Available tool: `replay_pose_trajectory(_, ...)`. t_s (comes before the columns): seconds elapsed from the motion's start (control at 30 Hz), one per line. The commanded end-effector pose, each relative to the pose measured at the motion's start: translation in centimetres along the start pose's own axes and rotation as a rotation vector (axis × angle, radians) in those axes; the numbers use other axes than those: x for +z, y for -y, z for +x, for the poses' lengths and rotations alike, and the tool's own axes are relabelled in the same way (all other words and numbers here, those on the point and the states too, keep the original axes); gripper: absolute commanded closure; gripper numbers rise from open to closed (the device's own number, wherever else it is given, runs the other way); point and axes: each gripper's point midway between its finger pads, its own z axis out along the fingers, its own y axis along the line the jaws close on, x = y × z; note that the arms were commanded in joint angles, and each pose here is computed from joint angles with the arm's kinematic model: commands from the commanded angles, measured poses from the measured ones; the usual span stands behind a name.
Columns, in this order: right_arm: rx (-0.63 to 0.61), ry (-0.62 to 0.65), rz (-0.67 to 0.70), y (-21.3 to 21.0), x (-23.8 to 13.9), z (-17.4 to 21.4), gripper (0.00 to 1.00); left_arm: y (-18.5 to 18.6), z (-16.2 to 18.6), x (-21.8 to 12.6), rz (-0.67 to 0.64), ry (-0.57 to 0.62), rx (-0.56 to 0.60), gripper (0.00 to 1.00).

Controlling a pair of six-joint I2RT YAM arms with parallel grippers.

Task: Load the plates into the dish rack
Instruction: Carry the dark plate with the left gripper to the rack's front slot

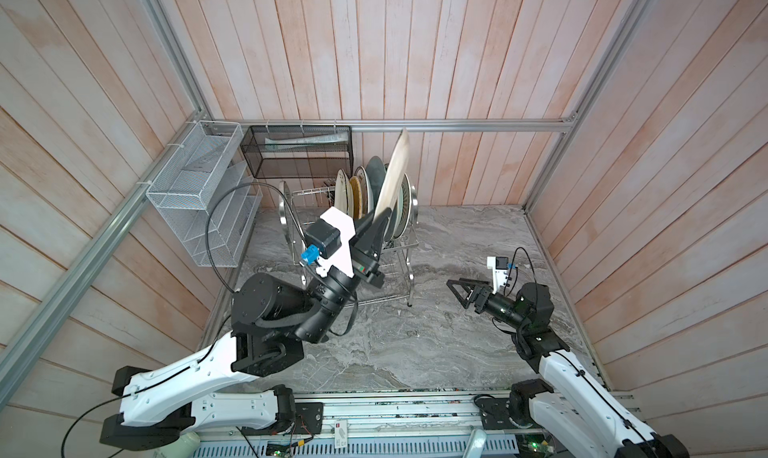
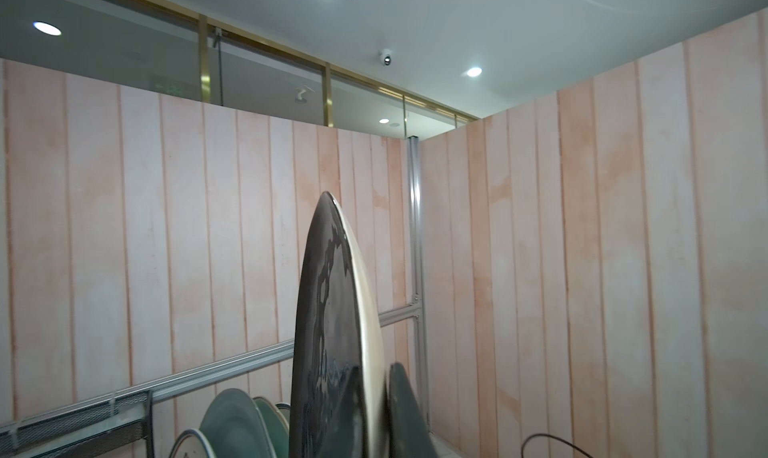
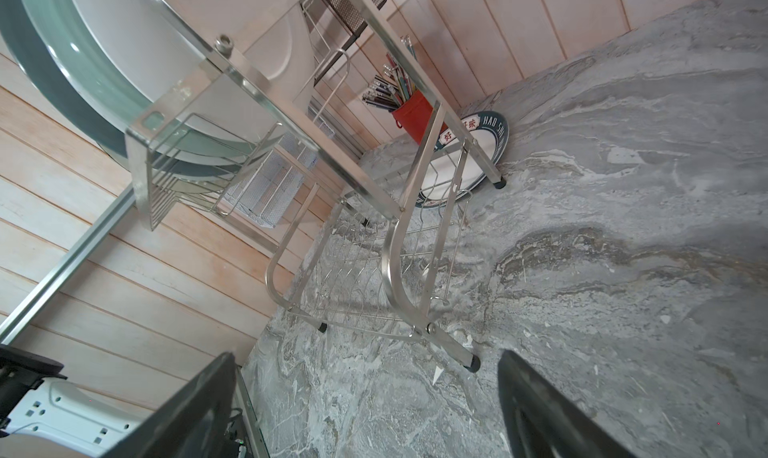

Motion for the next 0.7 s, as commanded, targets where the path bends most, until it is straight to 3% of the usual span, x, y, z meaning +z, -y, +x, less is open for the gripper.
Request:
replay_pose_trajectory(0.0,-0.098,0.032,-0.025,-0.5,0.4,-0.3,0.02,-3.7,-3.8,0.8,-0.066,0.078,-0.066,1.0)
replay_pose_trajectory(0.23,-0.128,0.028,-0.023,0.0,0.5,1.4,0.02,-10.8,-1.9,3.3,-0.219,0.011,-0.064,1.0)
replay_pose_trajectory(0.4,-0.122,0.012,-0.007,0.7,0.7,2.2,0.02,-14.9,1.4,4.6,-0.254,-0.083,-0.2,1.0)
replay_pose_trajectory(0.57,-0.132,-0.009,0.02,1.1,1.0,2.9,0.02,-15.2,5.5,4.7,-0.258,-0.183,-0.315,1.0)
replay_pose_trajectory(0.67,-0.137,-0.009,0.018,1.0,1.1,3.0,0.02,-16.1,8.2,4.0,-0.328,-0.243,-0.344,1.0)
